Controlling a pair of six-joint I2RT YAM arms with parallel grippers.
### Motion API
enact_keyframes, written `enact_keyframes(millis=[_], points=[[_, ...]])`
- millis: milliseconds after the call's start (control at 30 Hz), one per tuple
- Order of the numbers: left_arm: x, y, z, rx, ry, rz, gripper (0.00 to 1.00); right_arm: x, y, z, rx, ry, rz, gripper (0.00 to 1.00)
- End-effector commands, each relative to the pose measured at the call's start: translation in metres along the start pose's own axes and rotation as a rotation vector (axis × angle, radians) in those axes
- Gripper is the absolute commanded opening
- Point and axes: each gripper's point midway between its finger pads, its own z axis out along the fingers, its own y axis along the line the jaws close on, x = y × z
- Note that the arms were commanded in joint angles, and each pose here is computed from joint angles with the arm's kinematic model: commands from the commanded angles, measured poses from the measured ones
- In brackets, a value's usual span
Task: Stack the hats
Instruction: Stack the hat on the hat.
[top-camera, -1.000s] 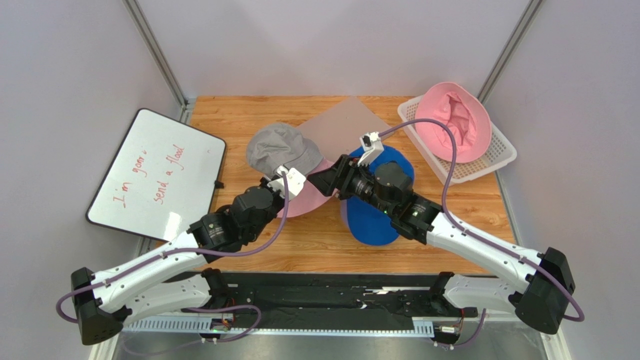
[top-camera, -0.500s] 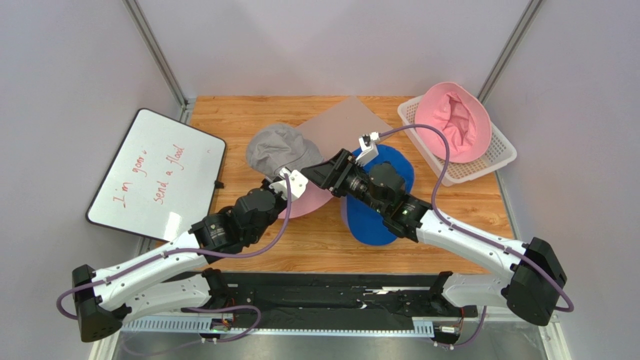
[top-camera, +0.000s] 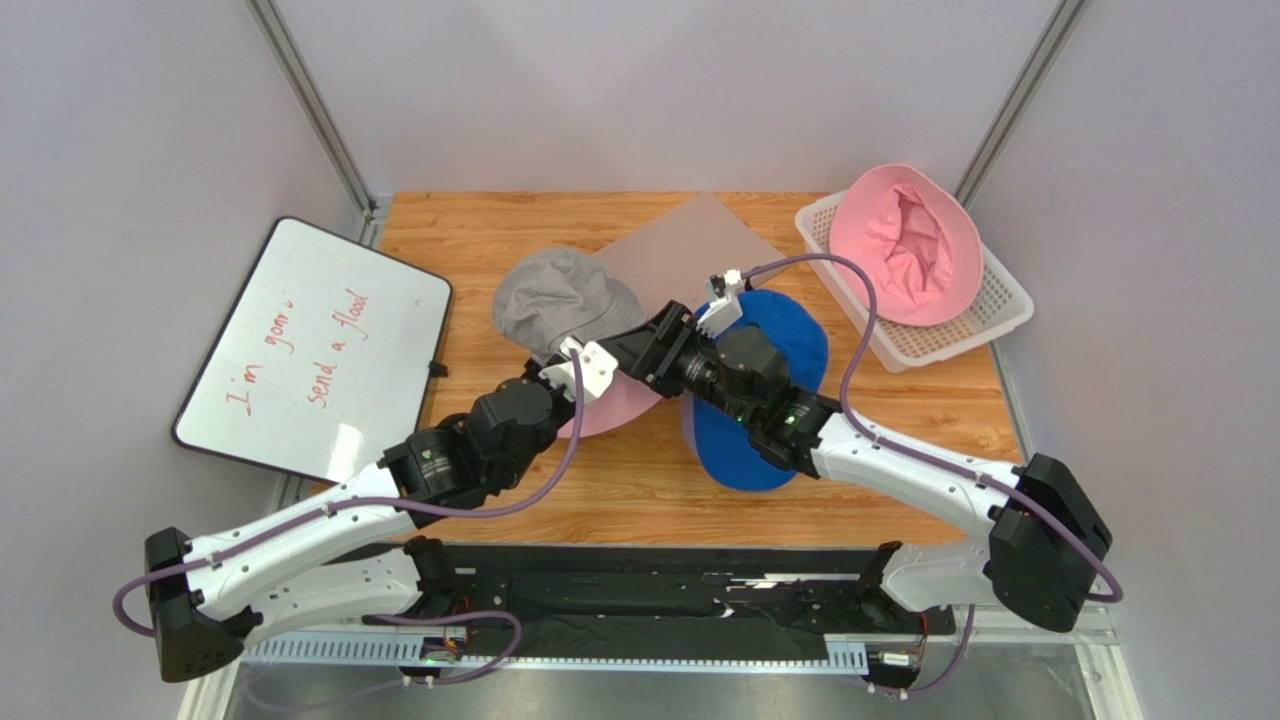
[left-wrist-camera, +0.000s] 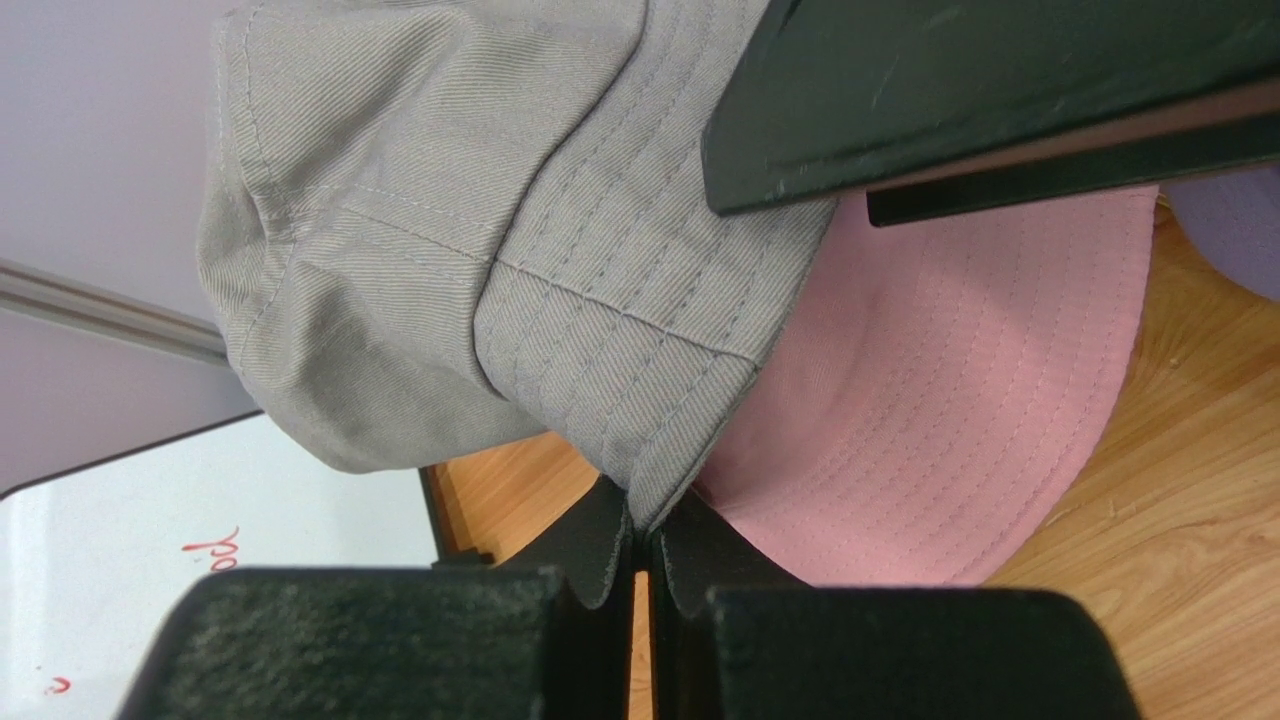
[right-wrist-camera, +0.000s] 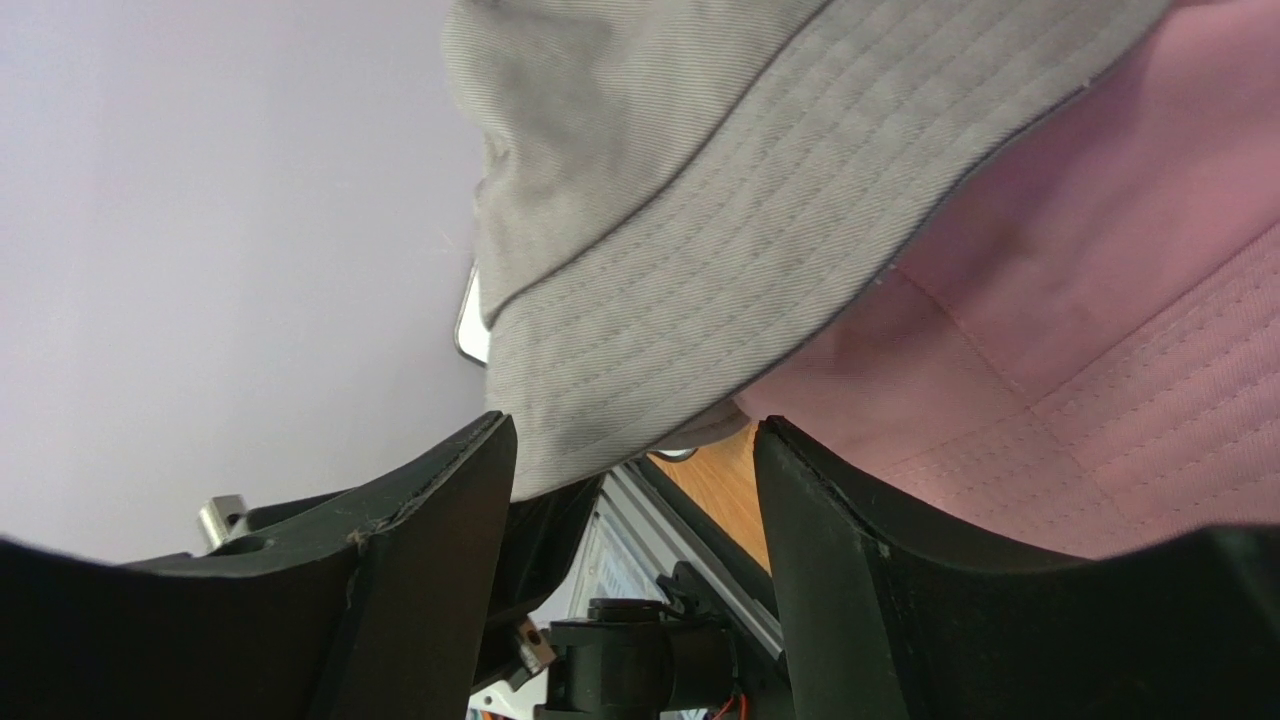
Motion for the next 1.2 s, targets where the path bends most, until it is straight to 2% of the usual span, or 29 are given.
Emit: enact_keyframes(millis=[0,333,433,533,567,633,667,700,767,800,867,900,967,1000,1067,1167], points=[[-0.024,0.008,-0.004,-0.014,-0.067,-0.024,0.00,-0.015,0.020,0.010,-0.054,-0.061,0.025,0.65],[-0.021,-0.003,-0.006,0.014,-0.065,0.005,0.00,-0.034,0.036,0.019,-0.074,-0.132,-0.034,0.63],[-0.020,-0.004,-0.005,0.010,-0.056,0.013,0.00,-0.032,0.033,0.025,-0.076,-0.126,-0.028,0.58],[-0.020,-0.005,-0.004,0.010,-0.050,0.020,0.00,-0.029,0.027,0.028,-0.068,-0.122,-0.016,0.43],[-0.020,-0.006,-0.004,0.013,-0.050,0.021,0.00,-0.028,0.025,0.028,-0.062,-0.120,-0.017,0.34],[-0.019,-0.007,-0.004,0.018,-0.048,0.028,0.00,-0.026,0.018,0.029,-0.042,-0.120,-0.018,0.24],[-0.020,-0.007,-0.003,0.016,-0.050,0.026,0.00,-0.024,0.013,0.028,-0.029,-0.115,-0.019,0.07],[-0.020,-0.006,-0.003,0.006,-0.046,0.021,0.00,-0.024,0.009,0.028,-0.016,-0.119,-0.019,0.00],[-0.019,-0.004,-0.003,-0.010,-0.035,0.010,0.00,-0.023,-0.003,0.022,0.015,-0.127,-0.020,0.00],[-0.019,-0.001,-0.003,-0.023,-0.029,-0.007,0.03,-0.022,-0.007,0.021,0.029,-0.130,-0.023,0.00],[-0.021,0.001,-0.006,-0.028,-0.029,-0.035,0.18,-0.023,-0.021,0.014,0.062,-0.152,-0.023,0.00],[-0.025,0.002,-0.008,-0.022,-0.038,-0.050,0.36,-0.024,-0.027,0.012,0.078,-0.163,-0.023,0.00],[-0.027,0.003,-0.013,-0.005,-0.046,-0.074,0.57,-0.024,-0.031,0.008,0.087,-0.171,-0.025,0.00],[-0.031,0.001,-0.016,0.020,-0.062,-0.107,0.79,-0.023,-0.038,0.006,0.103,-0.174,-0.026,0.00],[-0.038,0.003,-0.027,0.061,-0.099,-0.151,0.93,-0.020,-0.047,0.005,0.124,-0.169,-0.040,0.00],[-0.053,0.015,-0.045,0.081,-0.176,-0.235,1.00,-0.017,-0.059,0.004,0.152,-0.165,-0.052,0.00]])
